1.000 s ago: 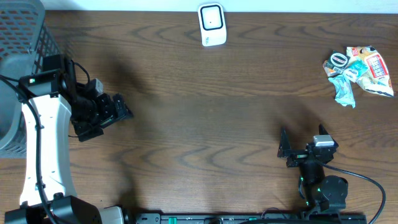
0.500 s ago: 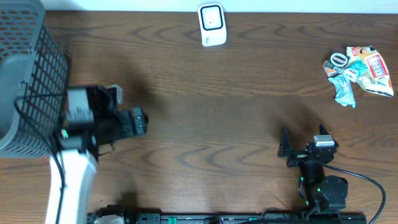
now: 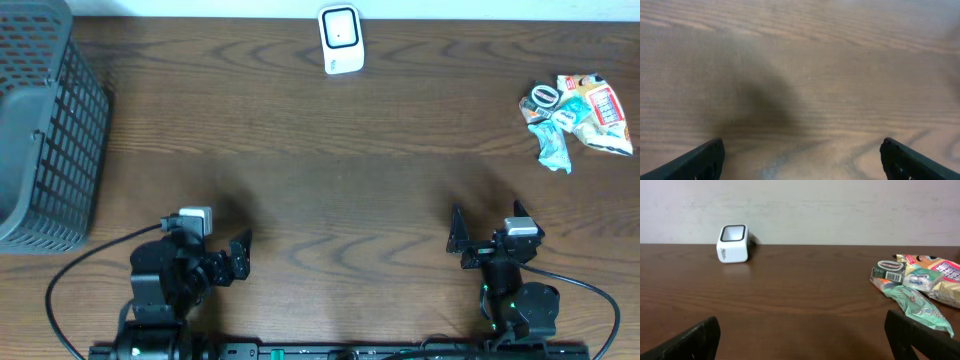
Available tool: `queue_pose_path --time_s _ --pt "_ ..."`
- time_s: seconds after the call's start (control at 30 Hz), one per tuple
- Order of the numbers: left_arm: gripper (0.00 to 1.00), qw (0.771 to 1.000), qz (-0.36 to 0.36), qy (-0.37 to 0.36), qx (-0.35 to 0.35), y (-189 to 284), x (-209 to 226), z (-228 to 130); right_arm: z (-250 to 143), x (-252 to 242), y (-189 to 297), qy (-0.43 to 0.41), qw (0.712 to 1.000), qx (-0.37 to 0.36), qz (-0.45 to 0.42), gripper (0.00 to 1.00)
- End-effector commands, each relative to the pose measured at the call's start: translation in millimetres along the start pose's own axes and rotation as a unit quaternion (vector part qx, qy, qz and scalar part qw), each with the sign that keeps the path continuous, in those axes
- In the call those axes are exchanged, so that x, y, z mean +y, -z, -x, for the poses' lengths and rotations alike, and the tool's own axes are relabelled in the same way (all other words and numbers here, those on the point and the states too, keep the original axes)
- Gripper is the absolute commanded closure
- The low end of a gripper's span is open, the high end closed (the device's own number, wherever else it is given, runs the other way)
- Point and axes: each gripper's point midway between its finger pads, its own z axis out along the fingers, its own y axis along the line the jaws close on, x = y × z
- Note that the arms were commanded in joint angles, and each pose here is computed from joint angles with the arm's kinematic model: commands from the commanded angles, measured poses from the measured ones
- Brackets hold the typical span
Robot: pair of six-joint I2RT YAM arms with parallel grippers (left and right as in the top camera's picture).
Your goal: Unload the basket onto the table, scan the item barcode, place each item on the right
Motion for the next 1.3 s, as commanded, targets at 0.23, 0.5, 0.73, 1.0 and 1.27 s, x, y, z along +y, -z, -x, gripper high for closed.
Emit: queue_pose_path --time_s 0.23,0.5,0.73,1.0,1.27 --pt "0.02 0.987 -0.012 0.016 -0.160 -8.2 5.7 25.4 -1.0 2.3 0.2 0.006 1.000 0.001 0.004 0.01" --pt "0.02 0.966 0.042 0.086 -0.241 4.7 29.9 46.9 -1.0 2.3 0.2 0.006 1.000 0.001 0.004 0.01" --pt "0.02 0.958 0.046 0.081 -0.271 12.0 29.3 54.1 -1.0 2.3 0.2 0.006 1.000 0.001 0.004 0.01" --pt "0.02 0.955 0.041 0.063 -0.287 6.3 29.1 53.5 -0.9 2.2 0.2 0.006 1.000 0.001 0.004 0.01" --pt "0.02 0.965 0.064 -0.038 -0.250 -1.7 28.6 40.5 -1.0 2.3 0.2 0.006 1.000 0.001 0.004 0.01"
